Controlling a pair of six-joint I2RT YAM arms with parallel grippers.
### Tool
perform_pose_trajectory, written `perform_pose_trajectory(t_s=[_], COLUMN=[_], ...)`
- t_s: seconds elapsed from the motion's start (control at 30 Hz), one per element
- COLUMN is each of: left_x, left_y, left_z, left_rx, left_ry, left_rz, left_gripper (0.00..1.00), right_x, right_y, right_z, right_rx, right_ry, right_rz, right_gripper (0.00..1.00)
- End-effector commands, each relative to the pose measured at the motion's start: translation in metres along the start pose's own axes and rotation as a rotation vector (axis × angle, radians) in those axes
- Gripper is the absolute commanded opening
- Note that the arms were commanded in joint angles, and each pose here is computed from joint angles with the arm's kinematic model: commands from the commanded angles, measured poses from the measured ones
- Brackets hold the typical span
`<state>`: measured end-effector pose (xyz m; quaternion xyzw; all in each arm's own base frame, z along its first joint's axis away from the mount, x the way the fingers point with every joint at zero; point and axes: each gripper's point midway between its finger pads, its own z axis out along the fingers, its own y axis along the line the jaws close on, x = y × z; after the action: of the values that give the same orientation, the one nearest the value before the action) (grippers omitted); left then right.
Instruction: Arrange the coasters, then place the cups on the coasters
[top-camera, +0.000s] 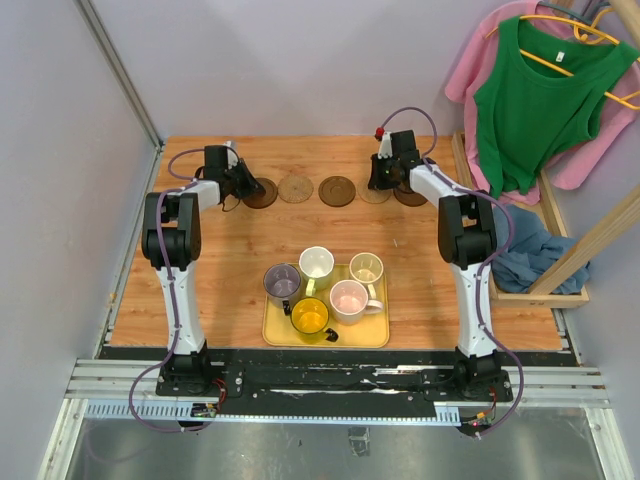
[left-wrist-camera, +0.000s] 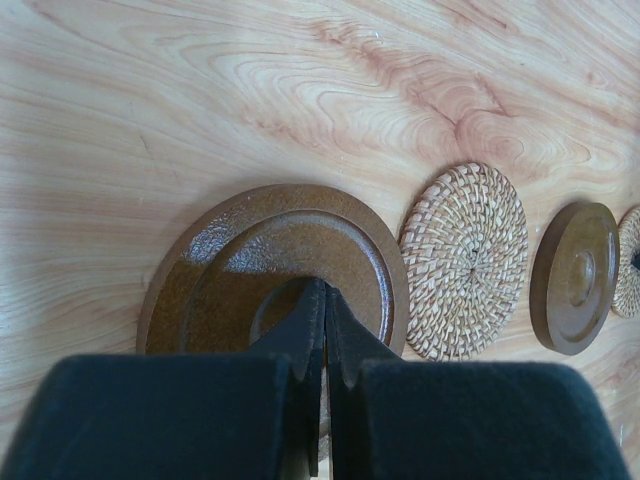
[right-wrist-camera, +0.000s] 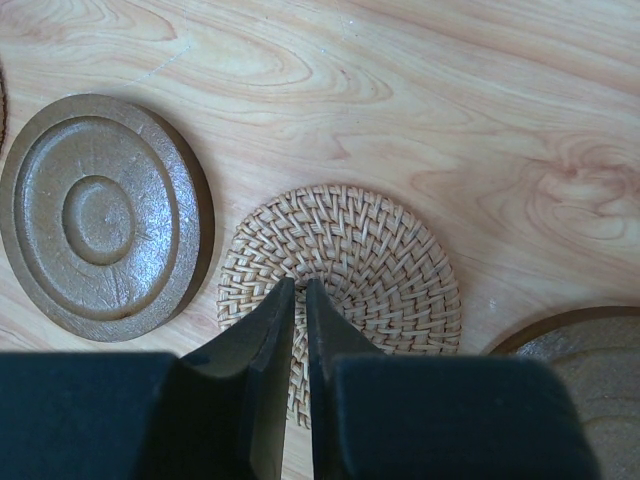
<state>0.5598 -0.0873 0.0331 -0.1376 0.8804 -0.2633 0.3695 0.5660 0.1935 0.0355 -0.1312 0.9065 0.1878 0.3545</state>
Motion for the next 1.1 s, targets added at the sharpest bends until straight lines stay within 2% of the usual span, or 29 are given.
perform_pose_trajectory(t_s=[0.0, 0.4, 0.63, 0.87, 1.07], left_x=[-0.004, -0.028, -0.049, -0.035, -0.022], left_y=[0.004, -0.022, -0.035, -0.031, -0.02], left_z=[0.001, -0.009, -0.019, -0.015, -0.011], left_rx=[-0.004, 0.072, 0.088, 0.097, 0.07], left_ry=[-0.001, -0.047, -0.095, -0.062, -0.038], left_rz=[0.008, 0.028, 0.051, 0.03, 0.021], left_gripper=[0.01, 0.0, 0.01, 0.0, 0.01], right_x=[0.02, -0.022, -0.057, -0.07, -0.069], right_y=[0.003, 0.023, 0.038, 0.051, 0.047], right_z=[0.0, -0.017, -0.046, -0.082, -0.109], right_rx=[0.009, -0.031, -0.049, -0.041, 0.016], right_ry=[0.067, -0.019, -0.112, -0.178, -0.204], right_rz=[0.008, -0.064, -0.097, -0.115, -0.104], right_gripper=[0.11, 0.14, 0.24, 0.33, 0.34])
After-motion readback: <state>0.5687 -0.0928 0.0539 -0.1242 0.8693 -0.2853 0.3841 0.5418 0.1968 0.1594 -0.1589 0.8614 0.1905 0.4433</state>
